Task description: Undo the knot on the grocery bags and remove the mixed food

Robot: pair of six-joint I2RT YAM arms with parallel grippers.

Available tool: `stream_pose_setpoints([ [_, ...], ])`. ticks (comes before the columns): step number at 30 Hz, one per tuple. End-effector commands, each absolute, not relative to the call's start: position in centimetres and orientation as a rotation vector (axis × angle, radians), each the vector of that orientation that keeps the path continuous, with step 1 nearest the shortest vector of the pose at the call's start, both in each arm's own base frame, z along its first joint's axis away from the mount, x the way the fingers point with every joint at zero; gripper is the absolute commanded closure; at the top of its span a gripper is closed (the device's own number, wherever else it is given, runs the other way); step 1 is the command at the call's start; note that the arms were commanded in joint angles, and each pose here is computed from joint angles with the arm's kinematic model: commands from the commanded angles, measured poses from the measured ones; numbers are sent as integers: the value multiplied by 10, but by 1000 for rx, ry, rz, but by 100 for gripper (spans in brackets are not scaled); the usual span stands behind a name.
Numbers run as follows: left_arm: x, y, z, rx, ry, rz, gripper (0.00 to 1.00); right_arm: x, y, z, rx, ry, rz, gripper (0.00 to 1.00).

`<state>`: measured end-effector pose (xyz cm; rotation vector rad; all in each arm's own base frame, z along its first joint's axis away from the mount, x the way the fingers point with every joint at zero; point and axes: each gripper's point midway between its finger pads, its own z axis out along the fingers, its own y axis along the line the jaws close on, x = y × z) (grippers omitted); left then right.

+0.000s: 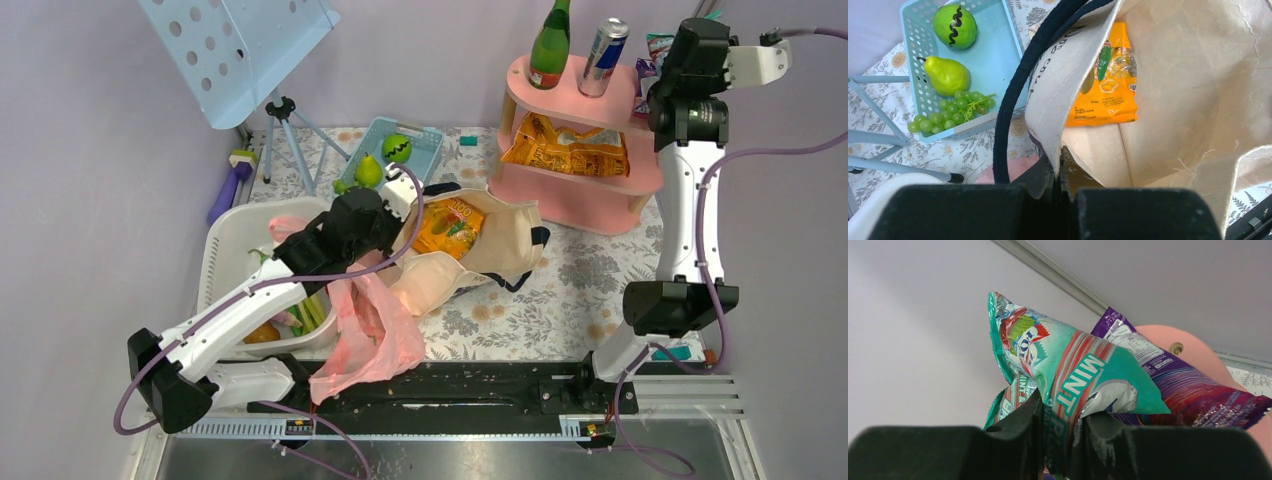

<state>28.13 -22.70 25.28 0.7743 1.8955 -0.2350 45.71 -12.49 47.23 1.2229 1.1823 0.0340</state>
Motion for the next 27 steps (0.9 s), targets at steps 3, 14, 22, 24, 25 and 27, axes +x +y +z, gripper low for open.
stream_pose_setpoints([
  [3,292,-229,298,717,1770,-207,100,467,-123,480,1249,1159,97,82],
  [14,292,-228,296,728,1777,-184,100,469,-123,474,1241,1159,99,33],
  [22,292,-229,295,737,1779,-172,100,458,-126,477,1217,1136,69,16],
  [24,292,-230,294,742,1780,-169,100,452,-128,478,1215,1136,46,9],
  [25,292,-230,293,747,1781,-166,100,448,-129,478,1216,1132,37,8],
  [27,291,-230,293,747,1780,-162,100,442,-130,478,1208,1125,26,8],
])
